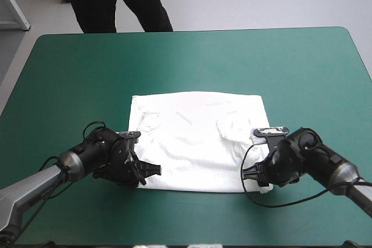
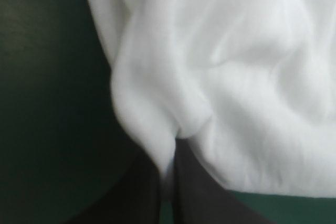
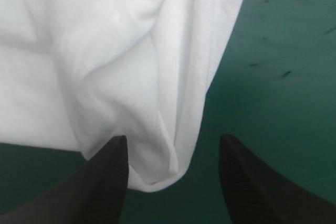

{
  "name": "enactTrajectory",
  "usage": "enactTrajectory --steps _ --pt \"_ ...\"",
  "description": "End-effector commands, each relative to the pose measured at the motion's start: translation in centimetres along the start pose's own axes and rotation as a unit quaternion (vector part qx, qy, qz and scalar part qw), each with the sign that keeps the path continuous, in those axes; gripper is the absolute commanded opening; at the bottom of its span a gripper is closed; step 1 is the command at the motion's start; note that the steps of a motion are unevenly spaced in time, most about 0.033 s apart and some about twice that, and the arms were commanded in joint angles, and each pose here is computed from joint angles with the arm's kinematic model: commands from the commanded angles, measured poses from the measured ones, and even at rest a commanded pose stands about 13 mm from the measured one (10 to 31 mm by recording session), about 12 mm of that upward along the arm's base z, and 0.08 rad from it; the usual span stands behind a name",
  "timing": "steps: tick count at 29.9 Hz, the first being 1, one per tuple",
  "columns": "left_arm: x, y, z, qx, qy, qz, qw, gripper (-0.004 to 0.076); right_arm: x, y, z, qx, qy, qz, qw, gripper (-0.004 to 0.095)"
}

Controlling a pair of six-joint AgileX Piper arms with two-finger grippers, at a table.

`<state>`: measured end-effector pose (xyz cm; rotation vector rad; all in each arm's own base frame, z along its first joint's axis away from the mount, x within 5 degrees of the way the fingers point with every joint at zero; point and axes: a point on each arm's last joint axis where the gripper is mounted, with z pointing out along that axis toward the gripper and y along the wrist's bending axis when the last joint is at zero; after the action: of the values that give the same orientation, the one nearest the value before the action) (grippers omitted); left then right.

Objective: Fold the cloth

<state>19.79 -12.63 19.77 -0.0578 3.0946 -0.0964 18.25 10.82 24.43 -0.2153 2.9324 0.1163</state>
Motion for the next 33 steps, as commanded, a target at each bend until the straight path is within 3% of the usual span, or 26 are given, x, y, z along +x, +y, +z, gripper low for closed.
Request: enactTrajectory --steps 1,13,16,19,24,33 --pt "-0.7 0.5 1.5 -0.031 -0.027 0.031 0.999 -0.001 0.0 0.5 -0.1 0.003 -0.052 0.018 0.998 0.0501" --pt "-0.8 0.5 1.5 -0.032 -0.026 0.045 0.998 -0.001 -0.7 1.3 4.7 0.018 0.019 0.04 0.999 0.0477" --pt "-0.7 0.5 1.5 -0.032 -0.025 0.045 0.998 -0.001 -0.6 1.5 5.2 0.014 0.036 0.051 0.998 0.033" --pt "-0.8 0.5 1.4 -0.033 -0.025 0.045 0.998 -0.001 -0.4 1.6 5.1 0.011 0.042 0.056 0.997 -0.0006" --pt "-1.1 0.3 0.0 -0.033 -0.03 0.063 0.997 -0.001 -0.1 1.2 3.4 0.017 0.038 0.051 0.998 -0.0017" --pt "-3.4 -0.6 -5.4 -0.041 -0.097 0.091 0.99 -0.001 -2.0 1.3 -2.8 -0.003 -0.06 0.036 0.998 -0.0017"
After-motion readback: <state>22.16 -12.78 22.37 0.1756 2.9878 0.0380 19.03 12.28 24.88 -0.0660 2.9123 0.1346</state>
